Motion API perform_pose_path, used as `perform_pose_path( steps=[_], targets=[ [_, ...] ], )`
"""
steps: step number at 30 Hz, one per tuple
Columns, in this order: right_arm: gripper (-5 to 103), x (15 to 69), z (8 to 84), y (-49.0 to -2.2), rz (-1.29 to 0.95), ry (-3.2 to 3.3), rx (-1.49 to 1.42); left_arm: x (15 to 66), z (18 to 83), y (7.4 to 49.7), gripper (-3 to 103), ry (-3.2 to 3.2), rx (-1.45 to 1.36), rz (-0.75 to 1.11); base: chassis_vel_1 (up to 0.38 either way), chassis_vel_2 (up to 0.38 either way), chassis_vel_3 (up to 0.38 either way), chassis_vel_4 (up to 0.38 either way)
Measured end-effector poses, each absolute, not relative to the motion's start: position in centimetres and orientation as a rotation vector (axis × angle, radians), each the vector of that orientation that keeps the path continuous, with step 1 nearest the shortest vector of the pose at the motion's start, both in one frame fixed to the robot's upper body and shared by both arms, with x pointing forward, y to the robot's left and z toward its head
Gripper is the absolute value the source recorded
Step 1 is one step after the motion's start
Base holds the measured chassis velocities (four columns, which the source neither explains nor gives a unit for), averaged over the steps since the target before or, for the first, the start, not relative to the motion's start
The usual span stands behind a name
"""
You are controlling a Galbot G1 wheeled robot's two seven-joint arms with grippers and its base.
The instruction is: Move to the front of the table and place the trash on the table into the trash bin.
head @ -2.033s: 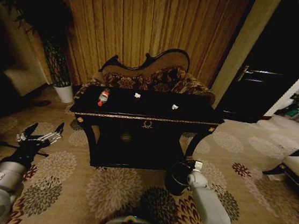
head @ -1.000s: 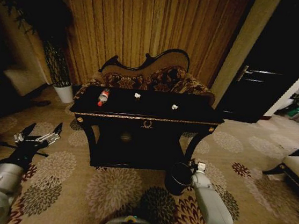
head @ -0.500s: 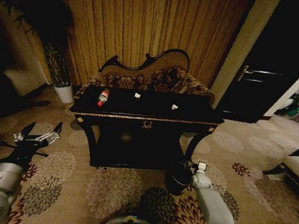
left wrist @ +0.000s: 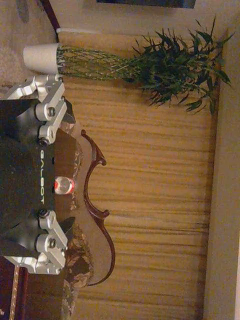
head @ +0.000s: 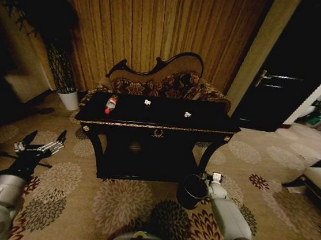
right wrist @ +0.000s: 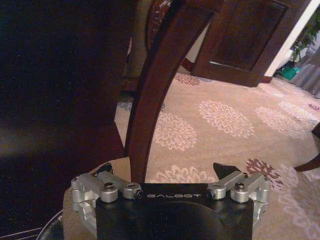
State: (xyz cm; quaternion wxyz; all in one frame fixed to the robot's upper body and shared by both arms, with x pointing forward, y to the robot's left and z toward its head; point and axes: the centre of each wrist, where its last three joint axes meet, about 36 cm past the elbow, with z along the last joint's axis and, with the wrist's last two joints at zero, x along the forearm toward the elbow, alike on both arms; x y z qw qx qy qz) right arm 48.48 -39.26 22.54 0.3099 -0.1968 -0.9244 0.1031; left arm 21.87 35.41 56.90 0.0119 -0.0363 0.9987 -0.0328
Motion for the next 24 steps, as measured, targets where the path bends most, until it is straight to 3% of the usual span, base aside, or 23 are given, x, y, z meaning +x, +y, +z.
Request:
perform_pose_path(
  steps=[12, 24],
  targets=[
    [100, 49.5, 21.7, -39.3, 0.277, -2.313, -0.51, 21.9, 57.1, 35.5, 100, 3.106, -0.117, -0.088, 0.0, 0.0, 0.0, 0.0],
    [100, 51.4, 24.5, -37.9, 0.044, -2.183, -0.512, 21.7, 57.0, 35.6, 100, 3.104, -0.14, -0.084, 0.0, 0.0, 0.0, 0.0]
  ],
)
